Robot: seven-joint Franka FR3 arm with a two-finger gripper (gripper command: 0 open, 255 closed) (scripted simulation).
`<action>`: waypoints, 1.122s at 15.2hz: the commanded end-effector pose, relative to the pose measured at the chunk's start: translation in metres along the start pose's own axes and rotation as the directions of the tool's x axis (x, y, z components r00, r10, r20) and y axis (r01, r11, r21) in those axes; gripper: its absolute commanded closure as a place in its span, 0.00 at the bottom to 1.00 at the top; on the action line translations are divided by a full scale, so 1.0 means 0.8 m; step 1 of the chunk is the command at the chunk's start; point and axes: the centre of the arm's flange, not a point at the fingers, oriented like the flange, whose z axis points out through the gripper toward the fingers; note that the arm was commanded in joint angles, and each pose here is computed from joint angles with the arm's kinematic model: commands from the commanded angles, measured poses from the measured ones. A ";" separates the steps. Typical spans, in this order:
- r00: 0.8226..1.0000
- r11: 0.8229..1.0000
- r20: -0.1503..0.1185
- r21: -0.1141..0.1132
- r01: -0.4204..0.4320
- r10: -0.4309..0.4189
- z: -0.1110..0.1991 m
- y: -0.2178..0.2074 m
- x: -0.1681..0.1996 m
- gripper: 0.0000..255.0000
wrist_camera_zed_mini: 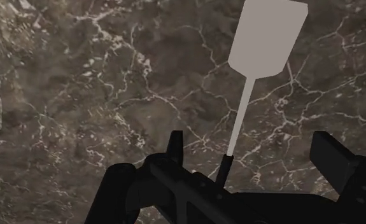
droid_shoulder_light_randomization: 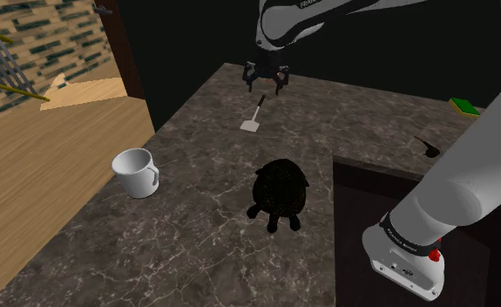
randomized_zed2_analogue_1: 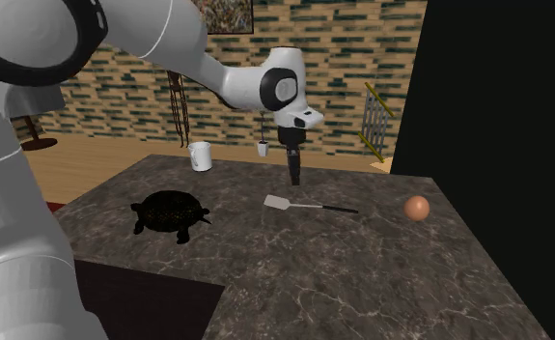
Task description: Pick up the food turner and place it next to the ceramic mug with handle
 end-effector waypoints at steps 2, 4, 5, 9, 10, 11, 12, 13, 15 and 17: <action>0.995 0.995 0.010 -0.016 -0.096 0.096 0.040 -0.012 0.028 0.00; 0.987 0.987 0.016 -0.027 -0.157 0.158 0.065 -0.020 0.049 0.00; 0.982 0.982 0.019 -0.032 -0.188 0.188 0.078 -0.023 0.060 0.00; 0.979 0.979 0.020 -0.034 -0.201 0.201 0.104 -0.023 0.065 0.00; 0.979 0.979 0.020 -0.034 -0.201 0.201 0.110 -0.023 0.064 0.00; 0.979 0.979 0.020 -0.034 -0.201 0.201 0.117 -0.023 0.064 0.00; 0.979 0.979 0.020 -0.034 -0.201 0.201 0.123 -0.023 0.064 0.00; 0.979 0.979 0.020 -0.034 -0.201 0.201 0.134 -0.023 0.064 0.00; 0.979 0.979 0.020 -0.034 -0.201 0.201 0.134 -0.023 0.064 0.00; 0.979 0.979 0.020 -0.034 -0.201 0.201 0.134 -0.023 0.064 0.00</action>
